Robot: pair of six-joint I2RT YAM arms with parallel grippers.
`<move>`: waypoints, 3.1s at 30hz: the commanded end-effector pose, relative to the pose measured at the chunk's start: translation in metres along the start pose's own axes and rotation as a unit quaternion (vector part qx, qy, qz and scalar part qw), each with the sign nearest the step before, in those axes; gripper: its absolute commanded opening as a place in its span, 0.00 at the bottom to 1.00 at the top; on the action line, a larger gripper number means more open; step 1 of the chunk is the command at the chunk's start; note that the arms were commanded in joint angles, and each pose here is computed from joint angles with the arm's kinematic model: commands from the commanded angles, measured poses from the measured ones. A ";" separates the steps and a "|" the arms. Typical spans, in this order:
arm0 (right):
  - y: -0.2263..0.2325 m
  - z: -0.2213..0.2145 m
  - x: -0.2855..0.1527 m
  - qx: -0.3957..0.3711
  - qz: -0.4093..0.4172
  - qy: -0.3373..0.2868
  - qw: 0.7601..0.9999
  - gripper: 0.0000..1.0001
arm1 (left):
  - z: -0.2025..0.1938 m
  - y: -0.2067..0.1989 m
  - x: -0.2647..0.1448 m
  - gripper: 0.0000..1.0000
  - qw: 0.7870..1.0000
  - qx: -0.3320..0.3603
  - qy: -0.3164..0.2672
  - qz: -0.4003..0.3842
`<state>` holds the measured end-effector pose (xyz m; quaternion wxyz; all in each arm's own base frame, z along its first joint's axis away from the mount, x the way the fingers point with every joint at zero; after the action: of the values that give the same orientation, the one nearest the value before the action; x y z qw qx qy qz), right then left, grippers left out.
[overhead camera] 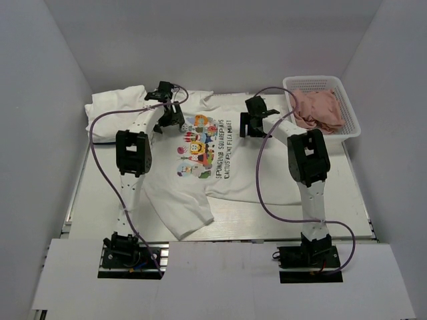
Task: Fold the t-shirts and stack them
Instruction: Flatten out the tshirt, then grap the side of the flattened tshirt closest away from the robot with both arms
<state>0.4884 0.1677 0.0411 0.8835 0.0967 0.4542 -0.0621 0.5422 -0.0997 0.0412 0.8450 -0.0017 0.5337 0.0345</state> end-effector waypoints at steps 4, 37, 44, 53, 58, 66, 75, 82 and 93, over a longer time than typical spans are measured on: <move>0.010 0.045 0.004 -0.019 0.022 -0.025 0.999 0.90 | 0.041 -0.031 0.024 1.00 0.991 0.017 -0.082 -0.108; -0.030 -0.050 -0.189 0.043 0.137 -0.087 0.986 0.90 | -0.364 0.011 -0.181 0.98 0.957 -0.136 0.201 -0.162; -0.049 -0.062 -0.193 0.079 0.115 -0.082 0.987 0.90 | -0.376 0.014 -0.164 0.61 0.956 -0.137 0.228 -0.127; -0.098 -0.106 -0.195 0.112 0.003 -0.035 0.993 0.90 | -0.384 0.012 -0.170 0.00 0.952 -0.139 0.236 -0.137; -0.127 -0.152 -0.202 0.118 -0.042 0.027 0.992 0.90 | -0.390 0.007 -0.186 0.00 0.943 -0.143 0.255 -0.162; -0.176 -0.190 -0.195 0.131 -0.138 0.024 0.981 0.90 | -0.430 0.016 -0.216 0.00 0.918 -0.110 0.339 -0.171; -0.183 -0.198 -0.168 0.189 -0.140 0.000 0.972 0.88 | -0.416 0.018 -0.234 0.00 0.921 -0.089 0.338 -0.174; -0.182 -0.213 -0.150 0.192 -0.138 0.027 0.971 0.86 | -0.410 0.017 -0.237 0.00 0.922 -0.082 0.335 -0.175; -0.182 -0.211 -0.156 0.193 -0.132 0.044 0.971 0.69 | -0.401 0.014 -0.235 0.00 0.926 -0.077 0.323 -0.182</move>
<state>0.2085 0.0470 0.0308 0.8234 0.2203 0.4584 -0.2515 0.0685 -0.1107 0.0717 0.6011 -0.1772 0.7769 -0.0609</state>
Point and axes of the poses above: each gripper's point midway between its finger pads, its own x axis out along the fingers, its own y axis along the line the jaws close on, z = x × y, the point moved 2 cm from there along -x, back along the fingers, and after that the axes turned 14 degrees about x, right-handed, at the moved point
